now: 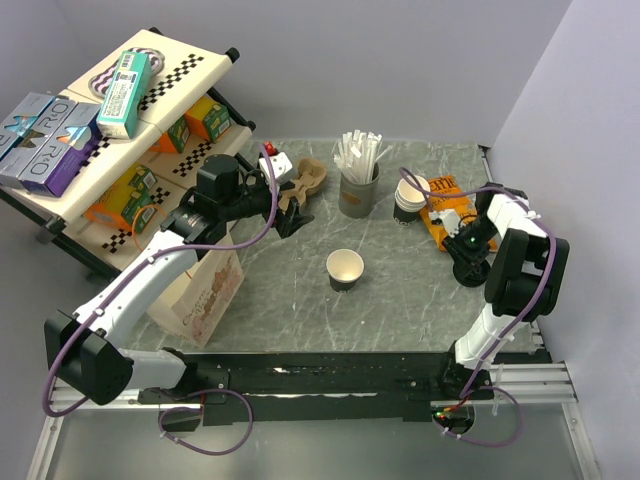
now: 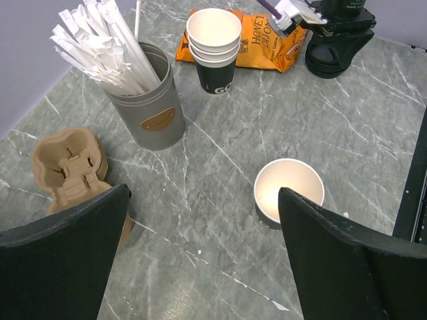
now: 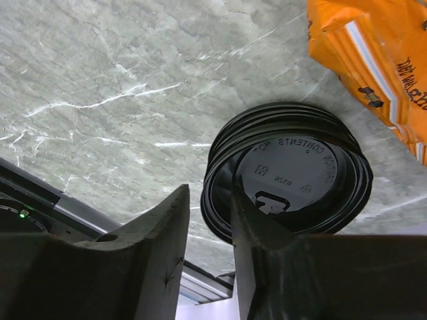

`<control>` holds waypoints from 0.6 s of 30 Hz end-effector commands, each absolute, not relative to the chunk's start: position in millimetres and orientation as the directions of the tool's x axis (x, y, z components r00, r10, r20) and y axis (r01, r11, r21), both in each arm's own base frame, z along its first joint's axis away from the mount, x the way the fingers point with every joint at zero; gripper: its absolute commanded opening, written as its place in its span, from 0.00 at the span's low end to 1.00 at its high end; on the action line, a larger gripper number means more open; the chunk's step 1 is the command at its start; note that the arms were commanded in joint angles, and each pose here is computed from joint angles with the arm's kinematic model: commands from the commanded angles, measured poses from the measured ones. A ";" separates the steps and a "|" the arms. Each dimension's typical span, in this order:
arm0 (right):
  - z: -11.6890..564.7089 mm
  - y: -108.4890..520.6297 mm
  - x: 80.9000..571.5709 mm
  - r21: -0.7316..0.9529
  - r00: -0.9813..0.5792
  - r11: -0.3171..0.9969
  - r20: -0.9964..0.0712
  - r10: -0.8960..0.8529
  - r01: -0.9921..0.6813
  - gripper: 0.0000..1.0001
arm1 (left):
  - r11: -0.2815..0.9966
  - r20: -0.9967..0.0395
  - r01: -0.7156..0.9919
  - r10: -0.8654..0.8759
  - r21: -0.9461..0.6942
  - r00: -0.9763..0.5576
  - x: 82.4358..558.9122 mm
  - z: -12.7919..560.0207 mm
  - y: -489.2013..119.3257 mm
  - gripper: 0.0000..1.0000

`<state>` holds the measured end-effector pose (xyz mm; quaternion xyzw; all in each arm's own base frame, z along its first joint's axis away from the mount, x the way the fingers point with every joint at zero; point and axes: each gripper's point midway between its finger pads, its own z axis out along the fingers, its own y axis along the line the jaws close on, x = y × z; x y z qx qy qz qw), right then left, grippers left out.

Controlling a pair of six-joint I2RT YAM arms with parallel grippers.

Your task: Pack the takeout coffee

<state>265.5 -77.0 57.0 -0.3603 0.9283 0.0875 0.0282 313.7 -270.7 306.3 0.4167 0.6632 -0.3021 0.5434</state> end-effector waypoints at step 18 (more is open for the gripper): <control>68.7 -83.0 277.3 0.103 -0.746 0.739 -0.117 -0.656 -0.666 0.12 | 0.464 -0.980 0.883 0.196 0.073 -0.022 315.2 321.5 -275.5 0.99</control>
